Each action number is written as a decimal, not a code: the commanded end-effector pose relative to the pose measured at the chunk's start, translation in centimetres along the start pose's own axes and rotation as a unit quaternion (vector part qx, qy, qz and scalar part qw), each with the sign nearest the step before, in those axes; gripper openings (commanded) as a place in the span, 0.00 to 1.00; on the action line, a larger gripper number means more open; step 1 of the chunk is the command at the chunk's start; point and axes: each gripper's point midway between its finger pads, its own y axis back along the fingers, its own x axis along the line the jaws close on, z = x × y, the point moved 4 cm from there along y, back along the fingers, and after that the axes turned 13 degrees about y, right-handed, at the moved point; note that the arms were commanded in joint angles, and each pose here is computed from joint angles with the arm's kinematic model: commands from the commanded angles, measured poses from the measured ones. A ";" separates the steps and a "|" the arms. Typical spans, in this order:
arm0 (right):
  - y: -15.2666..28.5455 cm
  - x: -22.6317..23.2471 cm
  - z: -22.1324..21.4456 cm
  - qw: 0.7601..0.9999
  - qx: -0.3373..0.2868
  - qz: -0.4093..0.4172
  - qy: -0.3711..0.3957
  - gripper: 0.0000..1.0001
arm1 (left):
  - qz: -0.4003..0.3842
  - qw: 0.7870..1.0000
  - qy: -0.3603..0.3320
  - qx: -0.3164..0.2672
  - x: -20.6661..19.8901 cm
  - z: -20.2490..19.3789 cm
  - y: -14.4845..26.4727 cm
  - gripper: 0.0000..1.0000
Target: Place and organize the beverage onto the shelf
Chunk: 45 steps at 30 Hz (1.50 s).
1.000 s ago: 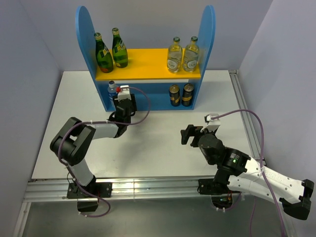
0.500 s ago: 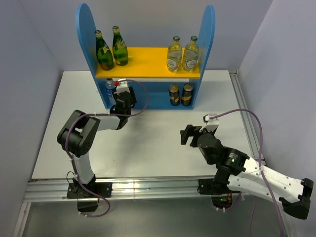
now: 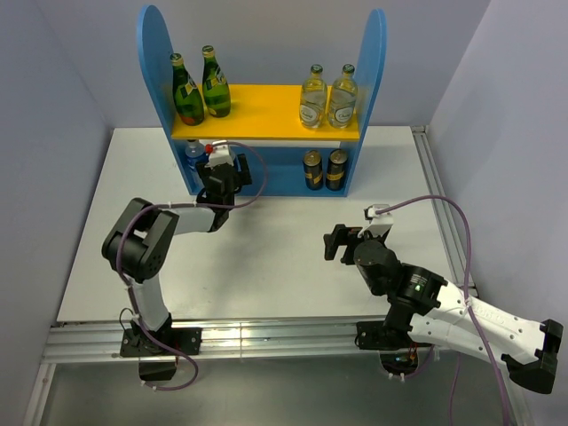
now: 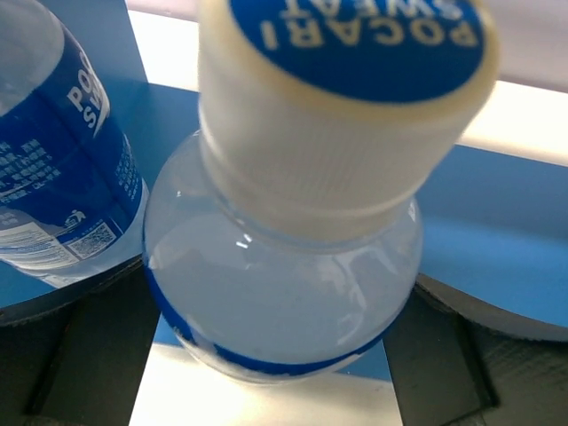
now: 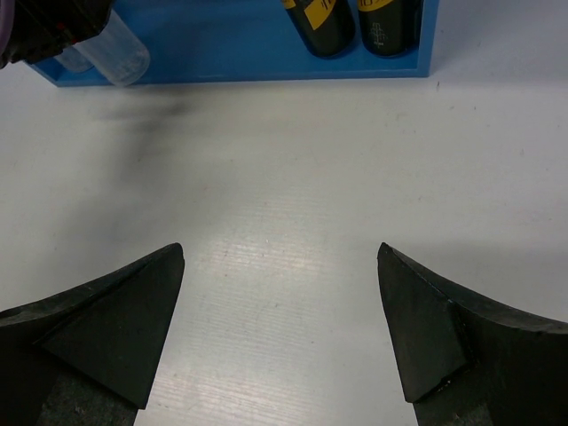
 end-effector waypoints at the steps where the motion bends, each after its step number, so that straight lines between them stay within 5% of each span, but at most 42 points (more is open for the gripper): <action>1: 0.1 -0.1 0.8 1.000 -0.015 -0.007 -0.012 0.96 | -0.039 0.997 0.045 -0.056 -2.5 5.4 1.0 0.99; 24: 0.8 -0.4 1.1 0.999 -0.028 0.004 -0.029 0.96 | 0.037 0.999 0.009 -0.020 0.5 3.2 6.7 0.99; 28: 0.8 -0.4 1.2 0.999 -0.029 0.003 -0.029 0.96 | 0.060 0.998 0.028 -0.012 0.7 3.8 10.8 0.99; 35: 1.8 0.6 2.7 0.998 -0.034 0.052 -0.031 0.91 | 0.048 0.993 -0.005 0.109 -1.0 3.2 21.9 0.99; 45: 10.0 -0.9 17.2 0.987 -0.108 0.097 -0.069 1.00 | -0.041 0.989 0.063 0.125 -3.3 16.9 31.1 0.99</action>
